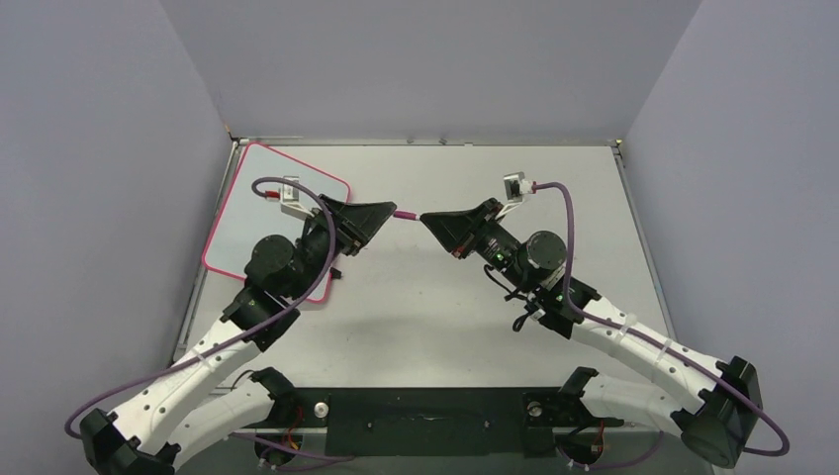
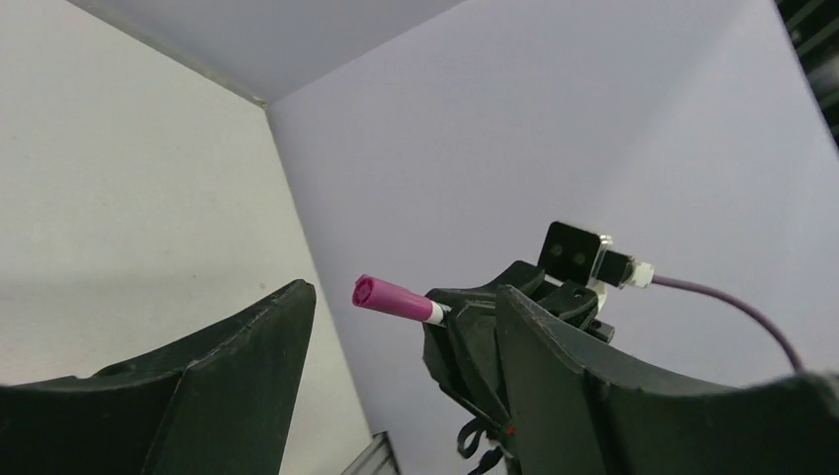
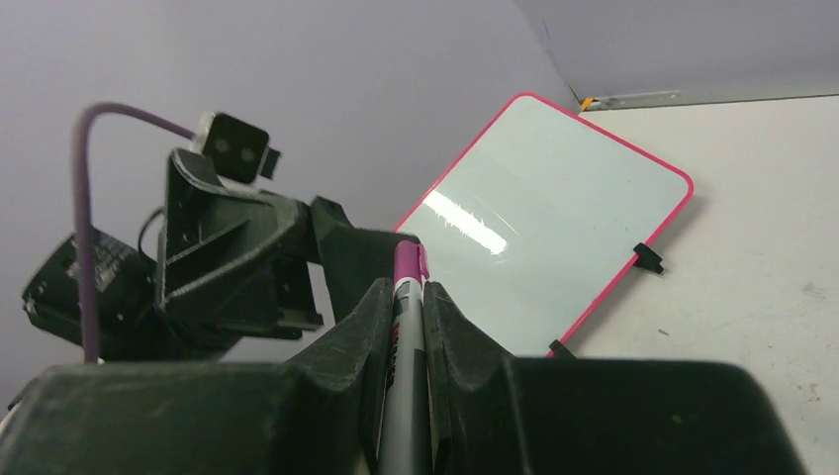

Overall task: Write a sentence on the whiteboard
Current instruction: Pass from the left arm to the right, then open the pen cap from the whiteboard marker.

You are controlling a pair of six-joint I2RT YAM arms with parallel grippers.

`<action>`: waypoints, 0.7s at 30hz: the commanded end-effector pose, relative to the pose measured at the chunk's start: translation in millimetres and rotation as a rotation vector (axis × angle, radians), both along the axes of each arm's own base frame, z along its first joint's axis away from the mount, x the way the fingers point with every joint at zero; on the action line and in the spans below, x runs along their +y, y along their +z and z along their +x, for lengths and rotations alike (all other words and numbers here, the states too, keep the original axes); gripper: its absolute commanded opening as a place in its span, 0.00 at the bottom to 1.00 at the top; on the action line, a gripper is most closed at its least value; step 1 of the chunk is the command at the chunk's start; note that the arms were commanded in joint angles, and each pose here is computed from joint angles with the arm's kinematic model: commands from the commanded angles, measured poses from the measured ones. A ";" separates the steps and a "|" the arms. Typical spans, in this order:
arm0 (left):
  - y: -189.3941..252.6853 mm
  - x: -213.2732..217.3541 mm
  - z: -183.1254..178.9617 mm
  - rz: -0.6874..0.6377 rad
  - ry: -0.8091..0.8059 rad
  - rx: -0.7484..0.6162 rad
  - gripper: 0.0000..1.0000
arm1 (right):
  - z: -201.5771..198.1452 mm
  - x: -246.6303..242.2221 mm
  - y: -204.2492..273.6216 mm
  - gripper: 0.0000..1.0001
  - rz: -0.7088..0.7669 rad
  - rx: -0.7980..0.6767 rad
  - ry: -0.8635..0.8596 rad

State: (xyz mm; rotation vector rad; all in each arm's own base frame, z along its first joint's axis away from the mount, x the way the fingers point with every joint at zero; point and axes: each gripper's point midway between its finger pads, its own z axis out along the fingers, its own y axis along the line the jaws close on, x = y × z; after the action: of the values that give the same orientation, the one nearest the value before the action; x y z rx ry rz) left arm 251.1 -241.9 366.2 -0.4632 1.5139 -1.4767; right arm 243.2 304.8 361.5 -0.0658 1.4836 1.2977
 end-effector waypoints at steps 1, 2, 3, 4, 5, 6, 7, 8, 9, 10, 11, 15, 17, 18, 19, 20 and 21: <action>17.1 15.8 -14.0 0.268 -0.034 -0.100 0.65 | -18.1 -10.4 25.1 0.00 -0.064 -0.118 0.064; 10.9 16.5 -13.1 0.320 -0.070 -0.112 0.65 | -24.6 -11.2 27.7 0.00 -0.069 -0.141 0.103; 9.4 16.1 -13.5 0.341 -0.099 -0.106 0.65 | -27.6 -11.8 27.7 0.00 -0.075 -0.149 0.121; 9.7 17.0 -15.8 0.352 -0.153 -0.124 0.65 | -33.5 -13.7 30.1 0.00 -0.077 -0.169 0.153; 11.6 14.7 -16.2 0.351 -0.191 -0.139 0.65 | -35.8 -14.7 30.6 0.00 -0.079 -0.177 0.168; 14.3 15.1 -21.4 0.354 -0.252 -0.163 0.65 | -40.6 -16.7 32.2 0.00 -0.081 -0.192 0.200; 11.7 13.6 -20.7 0.366 -0.282 -0.172 0.65 | -43.6 -17.7 34.2 0.00 -0.078 -0.202 0.216; 12.8 12.7 -26.3 0.372 -0.336 -0.193 0.65 | -49.1 -18.8 35.3 0.00 -0.079 -0.214 0.252; 10.6 10.9 -26.5 0.384 -0.361 -0.203 0.65 | -51.4 -20.3 38.3 0.00 -0.073 -0.227 0.265; 11.2 8.5 -32.4 0.385 -0.408 -0.218 0.65 | -58.1 -18.9 38.4 0.00 -0.076 -0.239 0.303; 11.1 5.8 -33.4 0.382 -0.433 -0.229 0.64 | -61.1 -19.2 41.1 0.00 -0.072 -0.252 0.315; 22.8 -5.6 -49.7 0.321 -0.576 -0.288 0.64 | -76.0 -16.4 48.5 0.00 -0.056 -0.300 0.390; 26.8 -8.3 -55.8 0.298 -0.619 -0.304 0.63 | -79.1 -14.6 50.5 0.00 -0.055 -0.313 0.414; 28.5 -8.6 -56.2 0.291 -0.623 -0.315 0.64 | -79.5 -13.9 51.3 0.00 -0.055 -0.315 0.419; 27.7 -9.3 -57.6 0.277 -0.635 -0.305 0.63 | -79.2 -12.1 51.6 0.00 -0.056 -0.317 0.425; 32.4 -9.5 -59.4 0.260 -0.640 -0.319 0.63 | -78.5 -11.2 52.0 0.00 -0.056 -0.317 0.426; 30.5 -9.9 -61.4 0.254 -0.655 -0.318 0.63 | -77.0 -9.7 52.5 0.00 -0.057 -0.317 0.427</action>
State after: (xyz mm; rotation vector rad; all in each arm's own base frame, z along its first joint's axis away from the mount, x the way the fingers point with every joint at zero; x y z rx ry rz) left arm 212.6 -250.0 366.6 0.2897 1.7720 -1.5998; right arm 178.6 293.7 376.2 -0.5445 1.4202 1.4661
